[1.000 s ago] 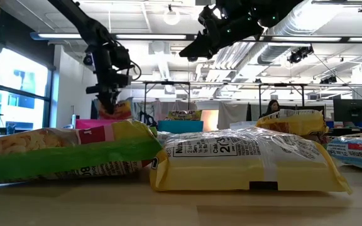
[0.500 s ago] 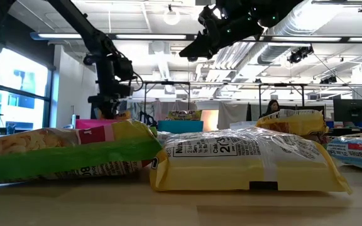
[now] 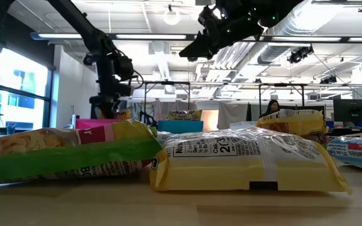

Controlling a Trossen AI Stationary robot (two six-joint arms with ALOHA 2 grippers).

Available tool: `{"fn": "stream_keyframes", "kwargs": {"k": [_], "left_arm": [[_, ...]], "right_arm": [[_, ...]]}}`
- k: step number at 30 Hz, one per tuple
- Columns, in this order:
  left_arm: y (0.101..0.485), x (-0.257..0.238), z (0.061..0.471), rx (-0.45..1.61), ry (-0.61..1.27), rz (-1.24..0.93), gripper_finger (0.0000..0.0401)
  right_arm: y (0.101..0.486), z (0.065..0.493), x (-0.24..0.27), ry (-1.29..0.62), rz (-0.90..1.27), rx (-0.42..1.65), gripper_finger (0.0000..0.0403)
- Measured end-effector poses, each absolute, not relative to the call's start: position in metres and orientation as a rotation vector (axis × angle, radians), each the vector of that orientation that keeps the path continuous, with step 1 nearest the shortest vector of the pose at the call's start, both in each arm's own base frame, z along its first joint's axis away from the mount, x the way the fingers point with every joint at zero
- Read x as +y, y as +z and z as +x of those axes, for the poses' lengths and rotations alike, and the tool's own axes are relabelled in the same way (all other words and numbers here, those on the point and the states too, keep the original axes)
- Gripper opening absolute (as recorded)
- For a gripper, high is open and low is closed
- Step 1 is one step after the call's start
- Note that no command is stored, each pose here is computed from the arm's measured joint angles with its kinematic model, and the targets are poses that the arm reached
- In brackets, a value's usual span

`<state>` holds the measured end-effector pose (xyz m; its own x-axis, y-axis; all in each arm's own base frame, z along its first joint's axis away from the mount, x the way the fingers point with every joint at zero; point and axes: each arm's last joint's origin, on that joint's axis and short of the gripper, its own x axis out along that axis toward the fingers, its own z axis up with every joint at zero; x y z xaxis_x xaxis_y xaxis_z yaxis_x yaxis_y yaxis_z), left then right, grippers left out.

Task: Sort Maruchan noodles
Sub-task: Put the top blue noodle pack into the red bin

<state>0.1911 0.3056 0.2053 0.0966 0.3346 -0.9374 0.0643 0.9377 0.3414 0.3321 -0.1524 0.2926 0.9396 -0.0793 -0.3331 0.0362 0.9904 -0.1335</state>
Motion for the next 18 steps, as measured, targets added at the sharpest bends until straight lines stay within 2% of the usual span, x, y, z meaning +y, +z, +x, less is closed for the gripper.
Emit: {"fn": "stream_keyframes", "kwargs": {"k": [9,14,18], "left_arm": [[0.2057,0.3031,0.1966,1.471,0.279,0.289,0.0140],[0.2063,0.3043,0.1960,1.481,0.338,0.266,0.0169],[0.2060,0.3023,0.1963,1.499,0.312,0.278,0.0194]], "right_arm": [[0.2926,0.3321,-0.1523,-0.055,-0.123,0.344,0.0002],[0.2923,0.3320,-0.1522,-0.055,-0.122,0.347,0.0002],[0.2911,0.3316,-0.1520,-0.053,-0.117,0.359,0.0002]]}}
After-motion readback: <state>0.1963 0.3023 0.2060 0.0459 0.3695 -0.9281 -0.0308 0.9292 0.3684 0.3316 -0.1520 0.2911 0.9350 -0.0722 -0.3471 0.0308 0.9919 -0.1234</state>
